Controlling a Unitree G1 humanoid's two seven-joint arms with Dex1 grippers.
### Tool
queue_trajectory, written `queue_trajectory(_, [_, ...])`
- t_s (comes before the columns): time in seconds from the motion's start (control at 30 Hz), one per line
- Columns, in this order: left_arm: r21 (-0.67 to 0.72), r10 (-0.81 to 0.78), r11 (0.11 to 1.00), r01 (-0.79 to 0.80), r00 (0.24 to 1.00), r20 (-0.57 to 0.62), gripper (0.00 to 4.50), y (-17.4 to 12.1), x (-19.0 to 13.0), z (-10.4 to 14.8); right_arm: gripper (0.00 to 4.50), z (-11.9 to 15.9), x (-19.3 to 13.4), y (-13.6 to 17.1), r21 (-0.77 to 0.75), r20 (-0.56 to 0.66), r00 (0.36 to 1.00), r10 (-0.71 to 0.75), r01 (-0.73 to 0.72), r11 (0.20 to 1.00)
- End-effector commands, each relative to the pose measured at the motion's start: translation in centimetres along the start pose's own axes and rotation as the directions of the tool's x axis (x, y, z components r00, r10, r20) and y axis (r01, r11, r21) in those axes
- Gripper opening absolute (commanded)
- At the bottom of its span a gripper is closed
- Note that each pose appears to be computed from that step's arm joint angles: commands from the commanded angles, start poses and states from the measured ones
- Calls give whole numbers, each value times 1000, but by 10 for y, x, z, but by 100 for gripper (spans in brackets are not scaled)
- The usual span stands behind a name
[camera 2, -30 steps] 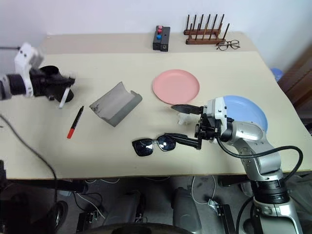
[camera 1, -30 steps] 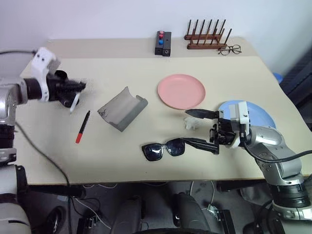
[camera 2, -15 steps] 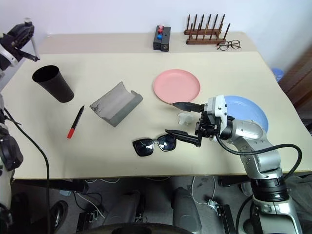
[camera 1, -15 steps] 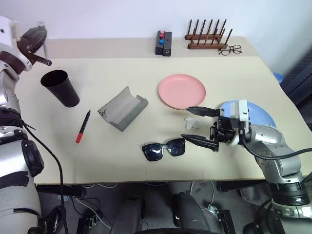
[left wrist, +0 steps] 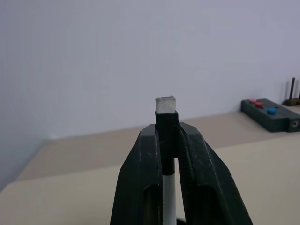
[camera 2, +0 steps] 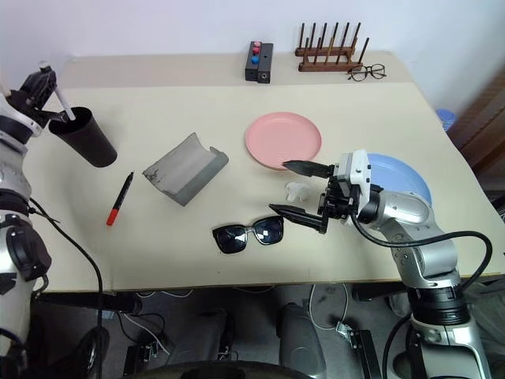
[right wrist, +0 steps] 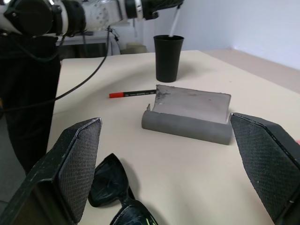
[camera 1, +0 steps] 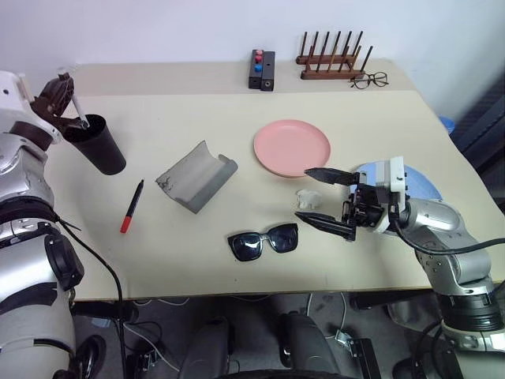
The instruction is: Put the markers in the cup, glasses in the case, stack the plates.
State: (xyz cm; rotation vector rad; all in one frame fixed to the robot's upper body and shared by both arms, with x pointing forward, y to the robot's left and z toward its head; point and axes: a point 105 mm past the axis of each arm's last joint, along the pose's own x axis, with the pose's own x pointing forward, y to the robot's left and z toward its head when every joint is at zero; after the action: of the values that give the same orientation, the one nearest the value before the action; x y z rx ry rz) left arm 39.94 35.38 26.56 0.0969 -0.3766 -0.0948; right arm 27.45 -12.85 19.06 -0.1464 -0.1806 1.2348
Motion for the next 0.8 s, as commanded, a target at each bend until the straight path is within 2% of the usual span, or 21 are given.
queue_trajectory(0.03, [11,4,1000,-4,998,69,179,3,1,18,450,12,-1,0,-46,16,1000,3,-3,999])
queue_trajectory(0.2, [21,-31,999,30,996,78,423,-1,3,25,450,16,0,-4,-43,39,999,-11,13,999])
queue_trajectory(0.23, [24,-44,999,42,996,84,446,-3,4,27,450,17,0,-5,-41,46,999,-15,17,999])
queue_trajectory(0.43, [16,-180,984,179,981,73,446,-23,7,38,450,37,1,-18,-36,159,984,-78,84,996])
queue_trajectory(0.6, [-59,-385,923,381,919,-80,446,-61,-3,21,450,34,1,-18,-29,152,985,-78,83,996])
queue_trajectory(0.7, [-96,-494,865,492,802,-337,446,-92,-23,-15,450,29,-1,-19,-28,132,987,-91,96,995])
queue_trajectory(0.8, [-77,-465,865,496,734,-495,446,-97,-39,-38,450,22,-2,-20,-40,95,991,-96,101,994])
